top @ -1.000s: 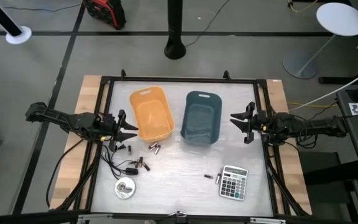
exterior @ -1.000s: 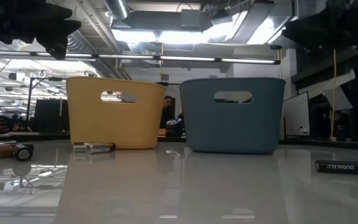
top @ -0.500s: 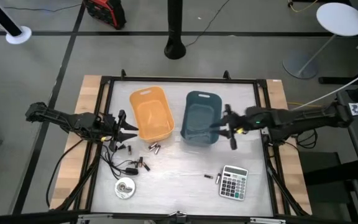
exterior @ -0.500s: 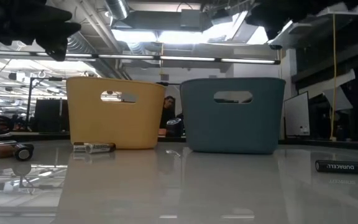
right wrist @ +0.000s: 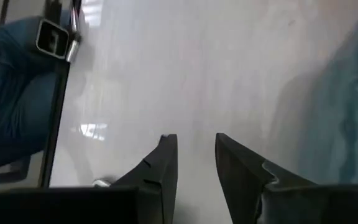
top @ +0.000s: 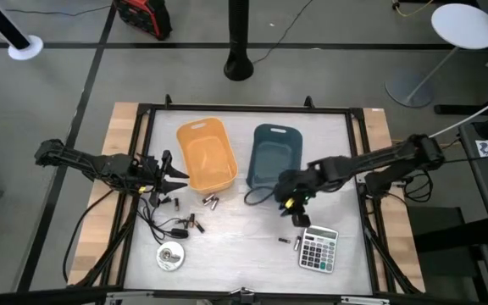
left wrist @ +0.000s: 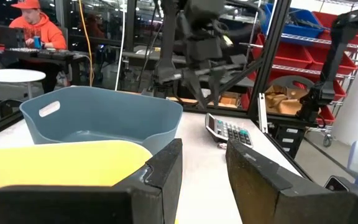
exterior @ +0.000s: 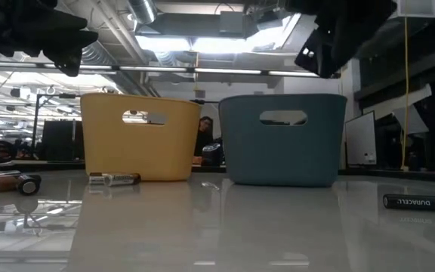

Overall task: Sort batteries
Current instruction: Put the black battery into the blue bin

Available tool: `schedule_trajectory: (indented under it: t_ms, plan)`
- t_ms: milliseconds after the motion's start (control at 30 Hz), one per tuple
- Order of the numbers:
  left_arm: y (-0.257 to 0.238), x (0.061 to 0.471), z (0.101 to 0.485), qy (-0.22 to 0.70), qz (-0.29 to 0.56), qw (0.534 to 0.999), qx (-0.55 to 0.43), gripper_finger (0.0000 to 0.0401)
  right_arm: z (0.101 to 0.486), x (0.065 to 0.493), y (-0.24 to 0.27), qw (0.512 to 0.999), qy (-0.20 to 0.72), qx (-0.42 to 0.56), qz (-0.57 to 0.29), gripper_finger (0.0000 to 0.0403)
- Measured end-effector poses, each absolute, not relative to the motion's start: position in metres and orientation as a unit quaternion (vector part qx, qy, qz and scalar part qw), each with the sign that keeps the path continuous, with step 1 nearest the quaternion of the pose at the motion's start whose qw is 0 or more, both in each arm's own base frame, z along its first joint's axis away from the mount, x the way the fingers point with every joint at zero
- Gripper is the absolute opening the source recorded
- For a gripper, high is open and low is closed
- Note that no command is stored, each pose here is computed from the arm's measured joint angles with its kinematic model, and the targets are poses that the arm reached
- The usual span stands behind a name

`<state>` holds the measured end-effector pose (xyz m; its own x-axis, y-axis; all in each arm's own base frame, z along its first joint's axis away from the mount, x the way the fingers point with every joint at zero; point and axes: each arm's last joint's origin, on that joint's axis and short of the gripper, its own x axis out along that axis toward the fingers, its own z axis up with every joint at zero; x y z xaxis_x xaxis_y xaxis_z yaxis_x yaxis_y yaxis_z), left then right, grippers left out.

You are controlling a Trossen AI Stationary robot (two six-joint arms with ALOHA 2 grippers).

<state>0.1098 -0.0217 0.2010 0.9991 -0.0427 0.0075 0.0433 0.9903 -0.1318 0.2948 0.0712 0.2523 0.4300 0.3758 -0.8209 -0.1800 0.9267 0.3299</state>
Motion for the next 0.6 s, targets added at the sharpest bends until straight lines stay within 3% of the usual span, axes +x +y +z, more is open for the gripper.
schedule_trajectory:
  t_ms: [600]
  plan:
    - [-0.022,0.110,0.201,-0.003,-0.022,0.998,-0.053,0.0116,0.201,0.300,0.141,0.768,0.602,0.201,0.081,0.0108]
